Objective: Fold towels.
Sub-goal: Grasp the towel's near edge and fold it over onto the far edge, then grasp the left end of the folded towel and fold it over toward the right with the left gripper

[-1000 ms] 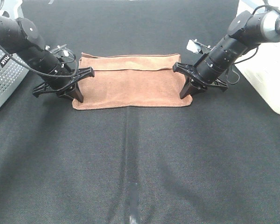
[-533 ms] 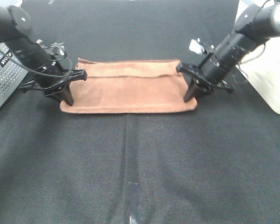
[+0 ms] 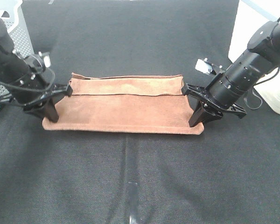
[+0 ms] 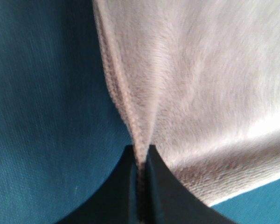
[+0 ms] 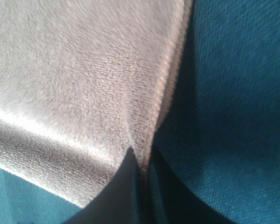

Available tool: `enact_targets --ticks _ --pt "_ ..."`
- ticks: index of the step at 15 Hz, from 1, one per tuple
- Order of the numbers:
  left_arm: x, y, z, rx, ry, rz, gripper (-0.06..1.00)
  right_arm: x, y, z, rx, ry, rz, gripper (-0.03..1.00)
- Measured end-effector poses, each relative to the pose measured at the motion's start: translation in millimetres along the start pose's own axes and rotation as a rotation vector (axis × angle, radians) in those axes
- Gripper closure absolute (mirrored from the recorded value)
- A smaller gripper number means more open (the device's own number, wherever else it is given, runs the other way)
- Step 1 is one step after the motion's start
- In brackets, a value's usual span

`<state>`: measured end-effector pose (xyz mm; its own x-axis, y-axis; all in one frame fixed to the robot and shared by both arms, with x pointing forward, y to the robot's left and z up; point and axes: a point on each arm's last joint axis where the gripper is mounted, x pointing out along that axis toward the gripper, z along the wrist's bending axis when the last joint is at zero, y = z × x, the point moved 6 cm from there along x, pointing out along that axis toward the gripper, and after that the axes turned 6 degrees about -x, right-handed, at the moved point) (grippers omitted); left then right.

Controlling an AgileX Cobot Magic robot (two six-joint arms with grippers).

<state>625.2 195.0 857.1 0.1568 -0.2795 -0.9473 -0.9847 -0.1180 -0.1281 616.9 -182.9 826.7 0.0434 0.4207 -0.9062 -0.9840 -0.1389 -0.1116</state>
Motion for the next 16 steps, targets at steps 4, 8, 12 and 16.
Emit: enact_targets --ticks 4,8,12,16 --pt "2 -17 -4 -0.020 0.022 -0.079 0.94 -25 -38 6 -0.084 0.033 -0.108 0.97" --pt "-7 -59 -18 0.001 0.053 -0.183 0.94 -37 -80 11 -0.107 0.038 -0.196 0.97" --pt "-3 -114 -8 -0.045 0.075 -0.247 0.94 -28 -129 10 -0.129 0.023 -0.248 0.97" --pt "29 -137 -6 -0.038 0.079 -0.246 0.94 -1 -143 -5 -0.120 0.036 -0.234 0.97"
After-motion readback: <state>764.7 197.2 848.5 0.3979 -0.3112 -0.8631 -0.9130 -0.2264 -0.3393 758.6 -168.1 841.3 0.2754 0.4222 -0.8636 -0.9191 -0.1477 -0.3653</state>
